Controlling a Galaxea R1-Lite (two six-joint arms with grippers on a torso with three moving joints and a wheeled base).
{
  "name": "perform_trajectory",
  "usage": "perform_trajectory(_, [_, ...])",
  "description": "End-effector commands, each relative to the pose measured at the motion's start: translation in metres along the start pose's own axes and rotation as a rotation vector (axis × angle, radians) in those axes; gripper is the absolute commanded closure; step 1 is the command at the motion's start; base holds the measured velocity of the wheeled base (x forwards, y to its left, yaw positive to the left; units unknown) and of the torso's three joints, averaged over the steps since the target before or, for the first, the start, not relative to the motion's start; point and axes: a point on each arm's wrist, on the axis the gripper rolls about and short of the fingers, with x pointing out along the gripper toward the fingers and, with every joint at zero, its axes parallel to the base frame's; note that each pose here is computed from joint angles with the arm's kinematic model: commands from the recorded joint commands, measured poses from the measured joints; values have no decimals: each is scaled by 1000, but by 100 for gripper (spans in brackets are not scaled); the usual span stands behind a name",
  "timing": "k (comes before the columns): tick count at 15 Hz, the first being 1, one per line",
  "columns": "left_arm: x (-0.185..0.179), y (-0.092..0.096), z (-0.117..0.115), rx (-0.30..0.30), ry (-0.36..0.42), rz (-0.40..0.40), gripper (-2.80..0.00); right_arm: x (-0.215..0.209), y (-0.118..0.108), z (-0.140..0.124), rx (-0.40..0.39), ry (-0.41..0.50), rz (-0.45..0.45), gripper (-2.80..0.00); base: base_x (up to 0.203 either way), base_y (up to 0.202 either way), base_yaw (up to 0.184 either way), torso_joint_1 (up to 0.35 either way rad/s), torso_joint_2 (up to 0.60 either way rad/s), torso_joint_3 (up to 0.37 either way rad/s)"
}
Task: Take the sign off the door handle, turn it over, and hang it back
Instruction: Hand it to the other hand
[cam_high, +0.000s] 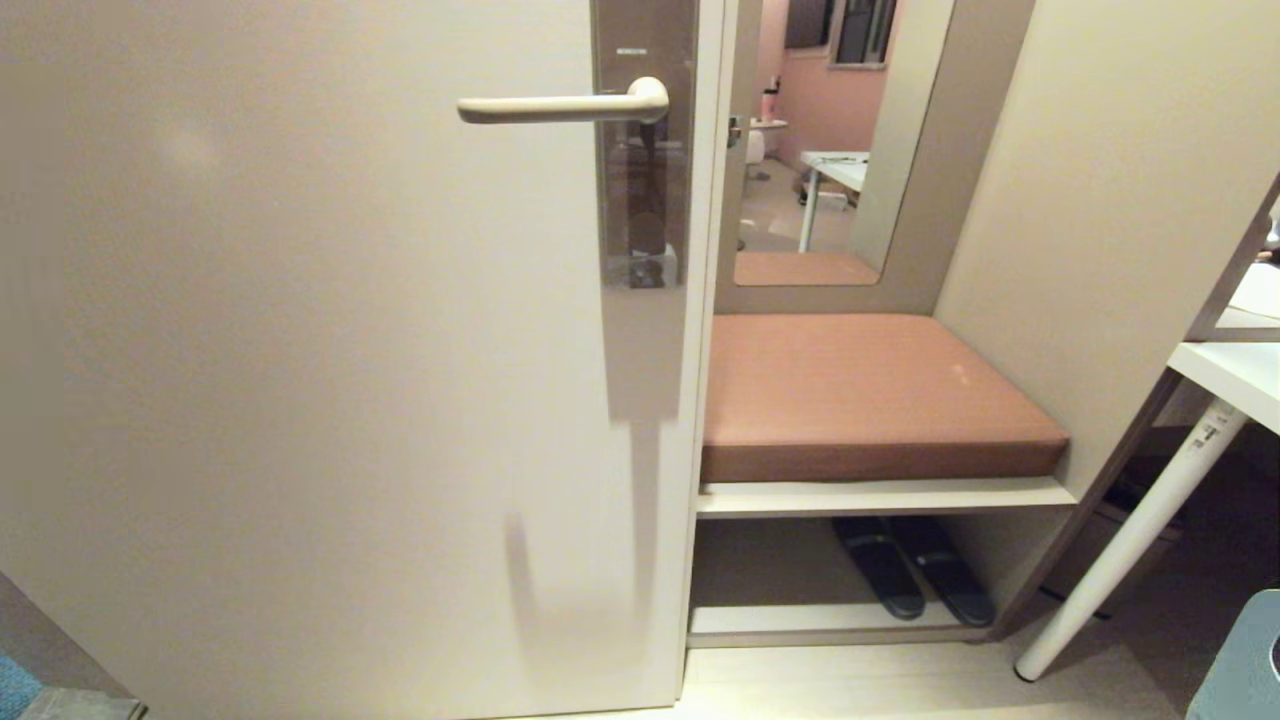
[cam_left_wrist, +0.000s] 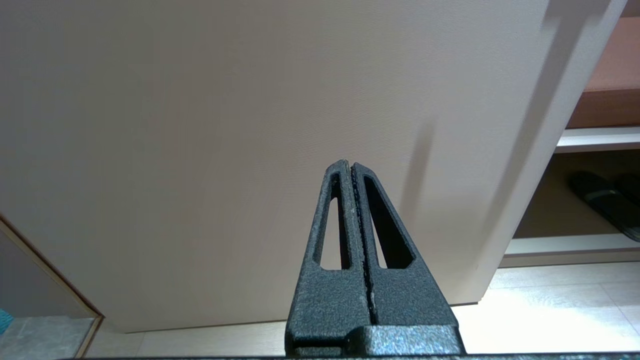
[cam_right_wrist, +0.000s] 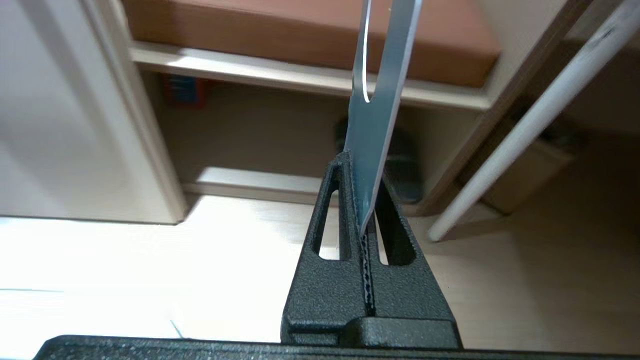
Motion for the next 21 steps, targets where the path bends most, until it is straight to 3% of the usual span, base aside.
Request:
perform_trajectory(1, [0, 0, 0, 0, 1, 1, 0, -2, 0, -2, 13, -13, 15, 0, 0, 0, 0, 0, 0, 0])
perform_trajectory(3, [0, 0, 0, 0, 2, 1, 0, -7, 1, -7, 26, -42, 31, 0, 0, 0, 0, 0, 0, 0])
perform_trajectory(8, [0, 0, 0, 0, 1, 1, 0, -20, 1, -13, 28, -220, 24, 0, 0, 0, 0, 0, 0, 0])
perform_trajectory(21, [0, 0, 0, 0, 2, 0, 0, -20, 1, -13, 75, -221, 29, 0, 0, 0, 0, 0, 0, 0])
